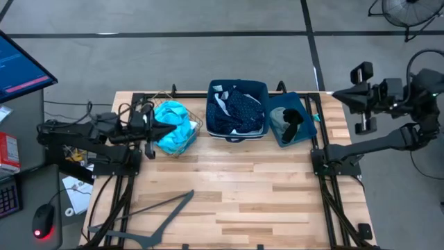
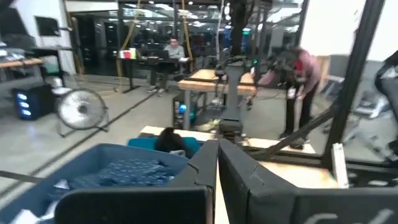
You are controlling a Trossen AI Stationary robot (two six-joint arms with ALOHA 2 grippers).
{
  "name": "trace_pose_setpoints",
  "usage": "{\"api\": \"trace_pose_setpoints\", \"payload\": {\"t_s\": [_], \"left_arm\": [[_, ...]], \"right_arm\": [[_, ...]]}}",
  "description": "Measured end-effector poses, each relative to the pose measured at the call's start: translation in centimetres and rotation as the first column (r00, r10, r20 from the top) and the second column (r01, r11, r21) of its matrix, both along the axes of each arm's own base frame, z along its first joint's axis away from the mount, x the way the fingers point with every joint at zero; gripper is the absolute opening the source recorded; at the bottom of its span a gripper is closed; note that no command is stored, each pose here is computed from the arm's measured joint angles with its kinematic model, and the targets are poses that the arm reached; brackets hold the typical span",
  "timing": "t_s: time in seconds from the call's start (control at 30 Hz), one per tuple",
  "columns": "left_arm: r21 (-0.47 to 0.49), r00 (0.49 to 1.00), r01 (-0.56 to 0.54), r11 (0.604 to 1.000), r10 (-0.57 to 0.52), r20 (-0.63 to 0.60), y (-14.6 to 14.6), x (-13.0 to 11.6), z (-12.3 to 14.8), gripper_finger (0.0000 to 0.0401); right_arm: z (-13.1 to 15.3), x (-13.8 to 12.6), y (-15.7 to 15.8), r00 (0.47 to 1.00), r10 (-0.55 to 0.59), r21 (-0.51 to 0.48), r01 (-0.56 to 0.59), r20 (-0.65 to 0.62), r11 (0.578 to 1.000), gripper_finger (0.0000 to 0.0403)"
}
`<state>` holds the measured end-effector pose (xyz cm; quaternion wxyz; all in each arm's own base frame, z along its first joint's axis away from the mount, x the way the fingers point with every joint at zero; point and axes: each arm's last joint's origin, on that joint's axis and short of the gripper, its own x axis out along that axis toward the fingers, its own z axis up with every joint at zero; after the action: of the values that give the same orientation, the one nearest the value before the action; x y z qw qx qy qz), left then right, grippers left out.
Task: Pick & Place Cloths
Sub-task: Return to Home Position
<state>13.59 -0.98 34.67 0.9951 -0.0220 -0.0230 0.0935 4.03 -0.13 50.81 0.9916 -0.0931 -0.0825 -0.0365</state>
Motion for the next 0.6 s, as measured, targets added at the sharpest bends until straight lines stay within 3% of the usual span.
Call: {"api": "trace_pose_setpoints", "payload": {"t_s": [0.17,0.3,0.5,0.6], "left_arm": [[-0.121,0.996,0.053,0.991,-0.044,0.076,0.2,-0.6,-0.4,0.0000],[-0.250,0.982,0.071,0.966,-0.024,0.190,0.6,-1.5,0.5,0.0000],[-0.285,0.971,0.046,0.957,0.024,0.239,1.2,-2.4,1.0,0.0000],[-0.299,0.971,0.026,0.954,0.047,0.234,1.5,-2.5,0.9,0.0000]], "right_arm": [[-0.8,-2.4,-0.1,0.997,0.005,0.021,-0.007,0.081,1.000,0.0000],[-2.6,-3.2,-0.2,0.997,-0.019,0.043,0.016,0.069,0.999,0.0000],[-9.6,-1.2,-0.1,0.998,-0.026,0.002,0.026,-0.058,1.000,0.0000],[-13.3,0.1,-0.1,0.999,-0.032,-0.024,0.031,-0.026,0.999,0.0000]]}}
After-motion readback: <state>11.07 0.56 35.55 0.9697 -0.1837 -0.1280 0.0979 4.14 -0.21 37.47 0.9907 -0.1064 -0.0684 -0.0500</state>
